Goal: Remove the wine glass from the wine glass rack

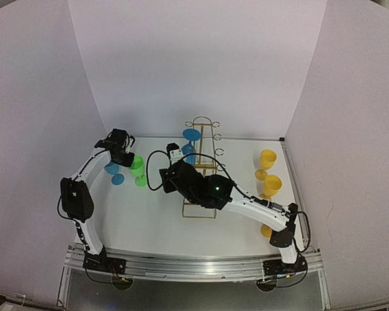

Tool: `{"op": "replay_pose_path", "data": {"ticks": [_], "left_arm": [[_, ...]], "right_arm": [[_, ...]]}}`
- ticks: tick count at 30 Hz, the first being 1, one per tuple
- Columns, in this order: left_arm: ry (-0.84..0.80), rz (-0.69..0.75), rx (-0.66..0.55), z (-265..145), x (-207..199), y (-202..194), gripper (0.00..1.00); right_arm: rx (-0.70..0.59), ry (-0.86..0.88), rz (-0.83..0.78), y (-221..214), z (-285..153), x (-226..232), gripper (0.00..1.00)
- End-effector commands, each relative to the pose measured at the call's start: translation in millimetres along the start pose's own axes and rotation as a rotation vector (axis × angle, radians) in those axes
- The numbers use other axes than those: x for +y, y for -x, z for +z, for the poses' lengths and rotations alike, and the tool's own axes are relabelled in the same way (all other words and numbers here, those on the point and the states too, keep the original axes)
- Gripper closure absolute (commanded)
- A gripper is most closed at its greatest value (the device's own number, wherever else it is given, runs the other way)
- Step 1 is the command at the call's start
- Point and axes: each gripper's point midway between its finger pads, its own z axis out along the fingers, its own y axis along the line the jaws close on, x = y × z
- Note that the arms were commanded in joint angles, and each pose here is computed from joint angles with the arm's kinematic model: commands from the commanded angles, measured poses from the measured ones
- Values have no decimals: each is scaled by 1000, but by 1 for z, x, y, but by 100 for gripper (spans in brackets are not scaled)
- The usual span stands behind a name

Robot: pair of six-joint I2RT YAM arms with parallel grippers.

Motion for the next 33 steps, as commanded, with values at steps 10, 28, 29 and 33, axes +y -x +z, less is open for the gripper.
{"op": "replay_pose_path", "data": {"ticks": [10,28,29,33], "left_arm": [[0,21,-130,-37,1,34,51],[-458,50,-484,-183,-79,76,36],[-479,16,-473,-185,-85,79,36],[-552,-100,-443,-197,-110,97,38]], "right_arm": [[-91,13,27,40,-30,-8,51],[-134,-39,261,112,13,-129,53],[-140,-46,267,115,16,-134,54],[-146,-66,308,120,34,-155,55]]}}
